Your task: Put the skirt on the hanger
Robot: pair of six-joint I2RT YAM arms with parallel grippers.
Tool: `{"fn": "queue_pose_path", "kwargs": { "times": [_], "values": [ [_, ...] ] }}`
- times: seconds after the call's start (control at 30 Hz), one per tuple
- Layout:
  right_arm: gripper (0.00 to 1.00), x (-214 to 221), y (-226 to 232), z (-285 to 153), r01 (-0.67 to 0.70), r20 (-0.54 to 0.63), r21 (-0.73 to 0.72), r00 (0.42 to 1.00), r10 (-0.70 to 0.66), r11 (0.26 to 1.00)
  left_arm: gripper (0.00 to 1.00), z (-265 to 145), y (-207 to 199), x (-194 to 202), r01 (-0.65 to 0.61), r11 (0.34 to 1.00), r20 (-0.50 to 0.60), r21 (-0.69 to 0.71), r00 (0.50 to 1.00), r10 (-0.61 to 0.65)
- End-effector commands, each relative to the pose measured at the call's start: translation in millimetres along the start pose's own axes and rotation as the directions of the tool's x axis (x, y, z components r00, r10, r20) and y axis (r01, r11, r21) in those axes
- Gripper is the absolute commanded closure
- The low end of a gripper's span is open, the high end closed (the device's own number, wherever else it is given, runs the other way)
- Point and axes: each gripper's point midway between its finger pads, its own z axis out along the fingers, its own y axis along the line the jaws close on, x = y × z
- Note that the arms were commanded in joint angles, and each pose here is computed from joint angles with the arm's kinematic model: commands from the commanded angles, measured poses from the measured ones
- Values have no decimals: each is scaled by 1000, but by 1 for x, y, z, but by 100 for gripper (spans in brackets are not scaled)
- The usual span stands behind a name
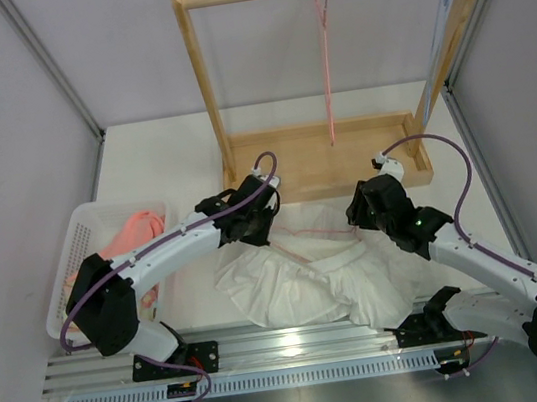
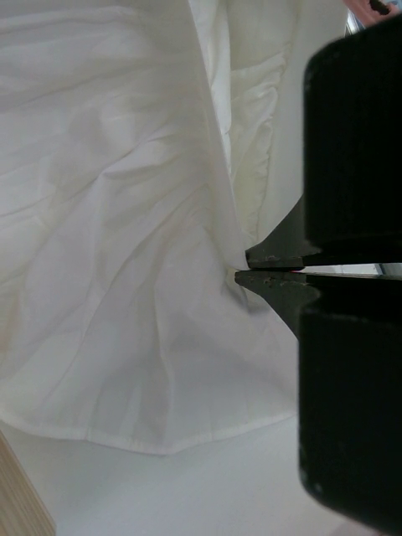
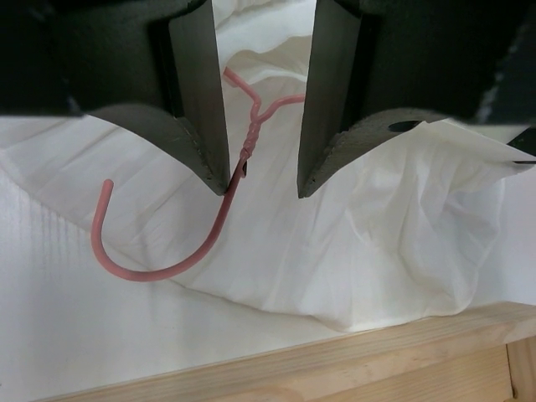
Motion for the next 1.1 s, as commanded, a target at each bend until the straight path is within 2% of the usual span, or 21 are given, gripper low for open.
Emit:
{"fn": "queue_pose_path", "kwargs": {
  "times": [0.0,0.23,0.3,0.43,0.47,0.5,0.67,0.87,1.07],
  "values": [
    [58,5,17,-3,-54,-31,-79,998,52,995,100,1,3,-12,4,1000,45,-22,999,-3],
    [60,20,14,-4,-79,-62,-93,995,73,993,100,2,3,-14,11,1000,46,-22,999,-10],
    [63,25,11,-4,-83,-67,-89,995,77,993,100,1,2,-15,12,1000,49,-20,999,-11],
    [81,26,7,-5,-87,-51,-70,995,83,994,100,-1,2,-15,14,1000,51,-19,999,-13],
    [95,22,6,-5,-90,-33,-67,996,88,994,100,-1,2,-14,12,1000,48,-20,999,-11],
    [100,21,5,-5,-88,-27,-64,996,86,994,100,-2,2,-14,11,1000,48,-19,999,-10],
    [100,10,-1,-9,-15,59,-5,998,15,1000,100,-18,0,-17,9,1000,59,4,998,-9],
    [100,-14,-11,-20,91,198,100,974,-109,991,100,-40,-5,-18,-8,999,46,40,999,6],
    [100,-30,-23,-22,111,294,216,940,-173,970,100,-55,-3,-12,-23,998,37,59,999,21]
  ]
}}
